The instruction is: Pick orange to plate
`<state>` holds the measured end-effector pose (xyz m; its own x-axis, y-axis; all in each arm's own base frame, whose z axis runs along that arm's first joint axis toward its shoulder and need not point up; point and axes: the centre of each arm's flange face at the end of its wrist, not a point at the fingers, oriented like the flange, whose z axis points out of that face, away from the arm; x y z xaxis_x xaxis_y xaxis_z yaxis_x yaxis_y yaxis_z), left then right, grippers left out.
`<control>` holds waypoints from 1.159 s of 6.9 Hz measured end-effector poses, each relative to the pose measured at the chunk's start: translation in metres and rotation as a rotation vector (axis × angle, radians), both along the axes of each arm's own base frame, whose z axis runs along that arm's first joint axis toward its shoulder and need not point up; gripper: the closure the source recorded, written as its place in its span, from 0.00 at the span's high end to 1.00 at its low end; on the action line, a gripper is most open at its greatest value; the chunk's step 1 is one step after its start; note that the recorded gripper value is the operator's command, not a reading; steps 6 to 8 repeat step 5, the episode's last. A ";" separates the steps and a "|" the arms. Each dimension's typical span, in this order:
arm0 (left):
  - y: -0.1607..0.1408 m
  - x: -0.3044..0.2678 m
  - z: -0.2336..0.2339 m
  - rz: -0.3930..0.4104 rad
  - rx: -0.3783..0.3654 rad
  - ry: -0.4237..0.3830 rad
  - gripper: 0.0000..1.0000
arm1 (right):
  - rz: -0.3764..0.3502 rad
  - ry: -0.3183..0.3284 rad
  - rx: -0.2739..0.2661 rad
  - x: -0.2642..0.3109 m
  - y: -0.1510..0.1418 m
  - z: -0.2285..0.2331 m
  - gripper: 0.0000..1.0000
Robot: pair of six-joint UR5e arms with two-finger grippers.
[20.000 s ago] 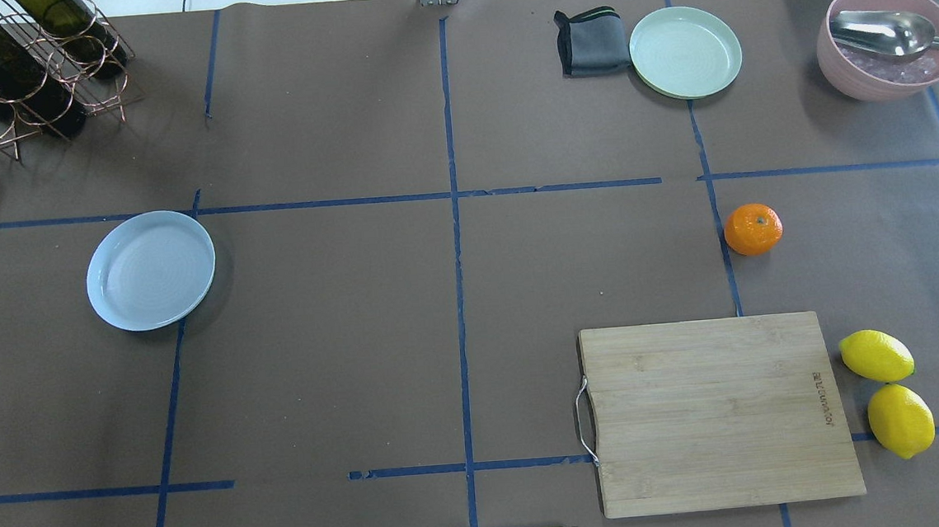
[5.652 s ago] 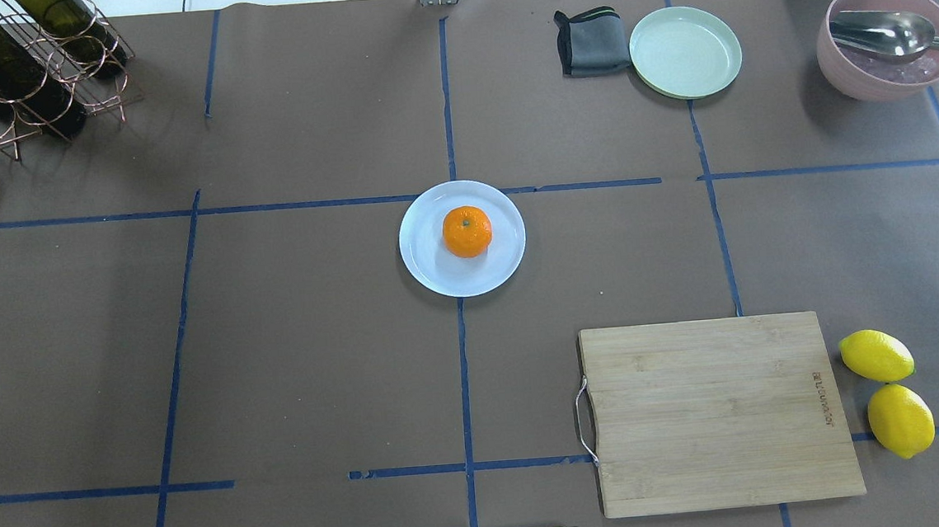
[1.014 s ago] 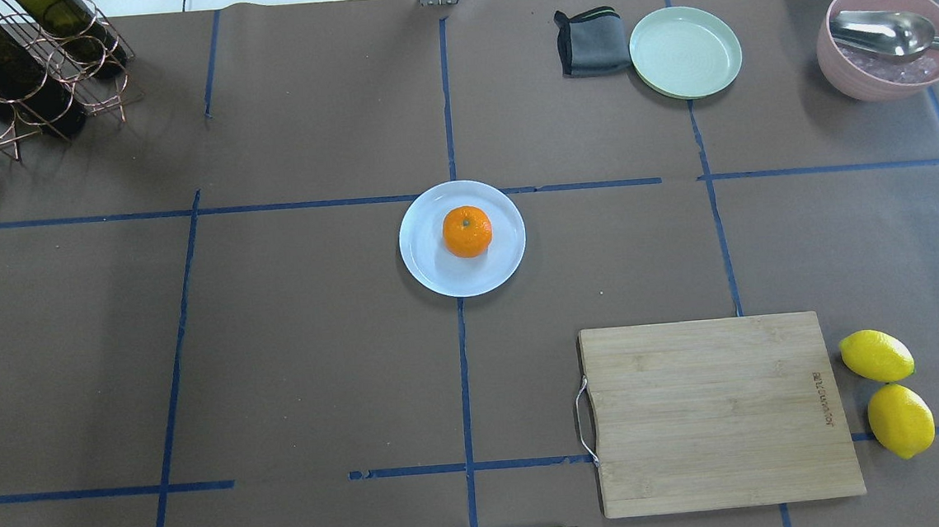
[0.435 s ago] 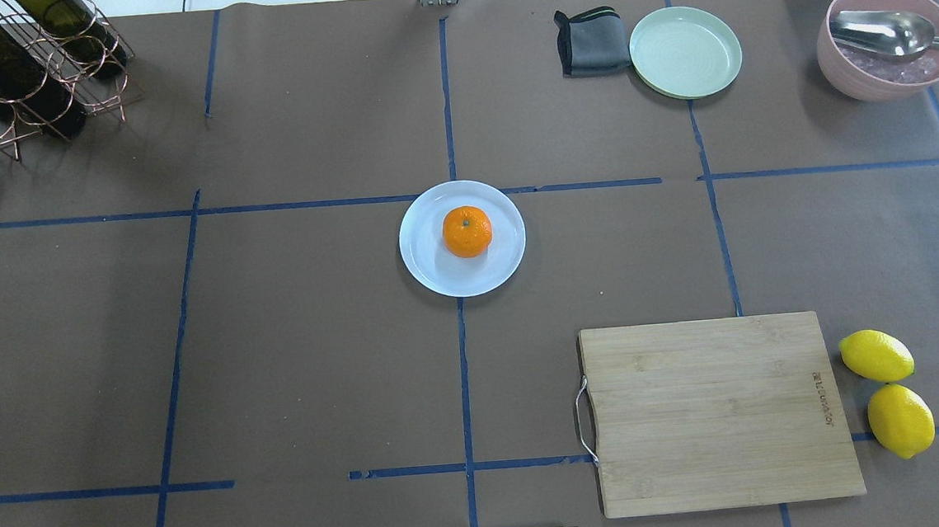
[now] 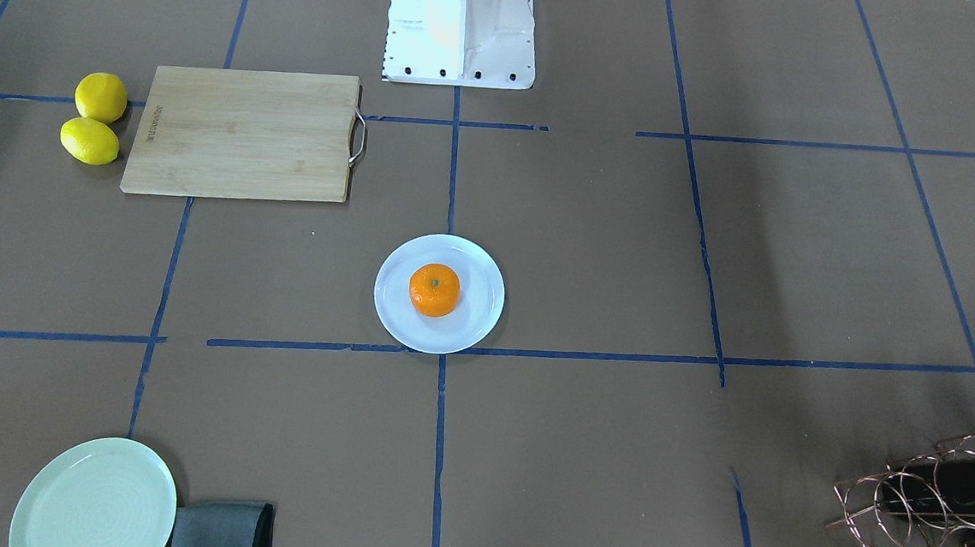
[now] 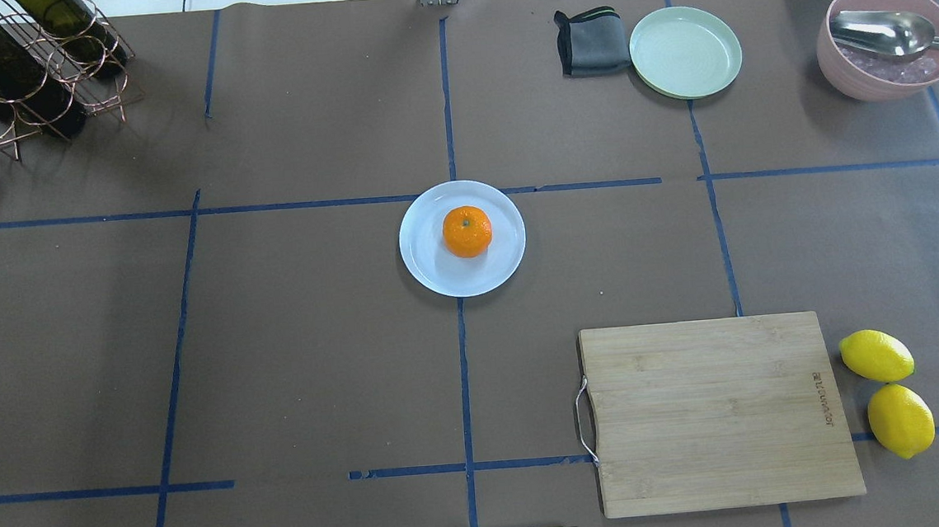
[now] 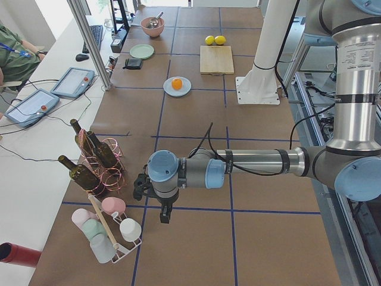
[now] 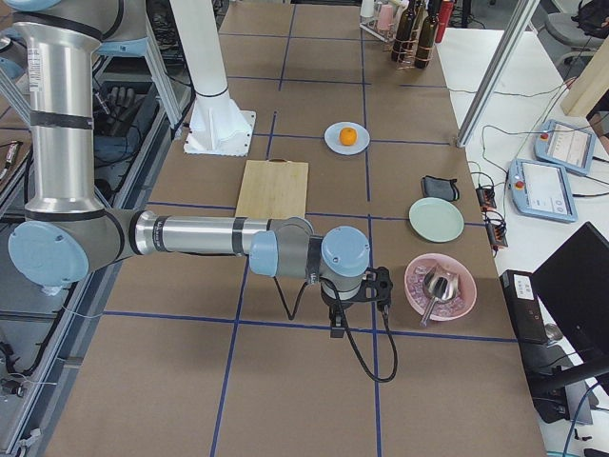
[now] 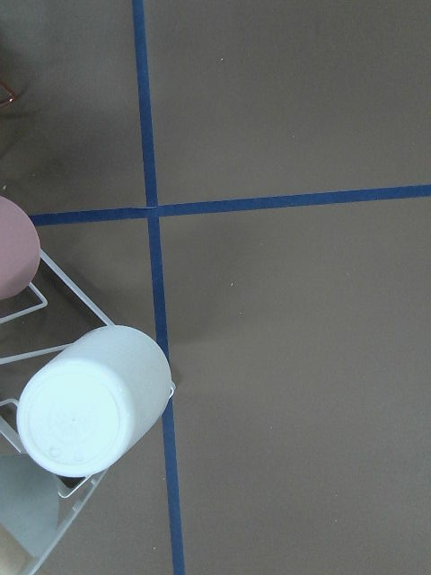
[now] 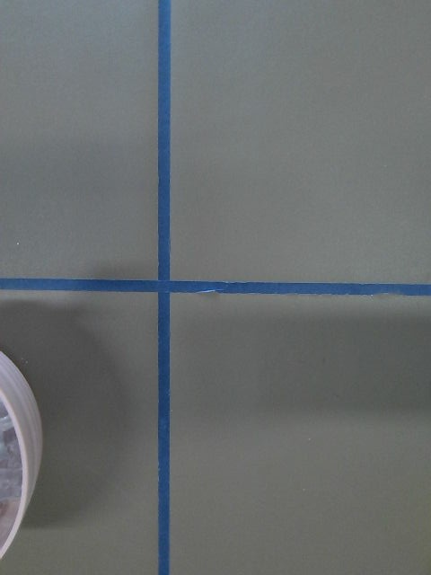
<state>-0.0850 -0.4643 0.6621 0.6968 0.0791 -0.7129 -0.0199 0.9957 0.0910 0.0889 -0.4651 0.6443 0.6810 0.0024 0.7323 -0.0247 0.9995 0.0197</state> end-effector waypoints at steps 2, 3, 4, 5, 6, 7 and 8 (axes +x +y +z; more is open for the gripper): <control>0.000 0.000 0.000 0.000 -0.001 0.000 1.00 | 0.000 0.000 0.003 0.000 0.000 -0.001 1.00; 0.000 0.000 0.001 0.000 -0.002 0.000 1.00 | 0.000 -0.001 0.003 0.000 0.000 -0.002 1.00; 0.000 0.000 0.001 0.000 -0.002 0.000 1.00 | 0.000 -0.003 0.003 0.000 0.000 -0.002 1.00; 0.000 0.000 0.001 0.000 -0.002 0.000 1.00 | 0.001 -0.004 0.003 0.000 0.000 -0.002 1.00; 0.000 0.000 0.001 0.000 -0.002 0.000 1.00 | 0.001 -0.004 0.003 0.000 0.000 -0.002 1.00; 0.000 0.000 0.001 0.000 -0.002 0.000 1.00 | 0.001 -0.004 0.003 0.000 0.000 -0.002 1.00; 0.000 0.000 0.001 0.000 -0.002 0.000 1.00 | 0.001 -0.004 0.003 0.000 0.000 -0.002 1.00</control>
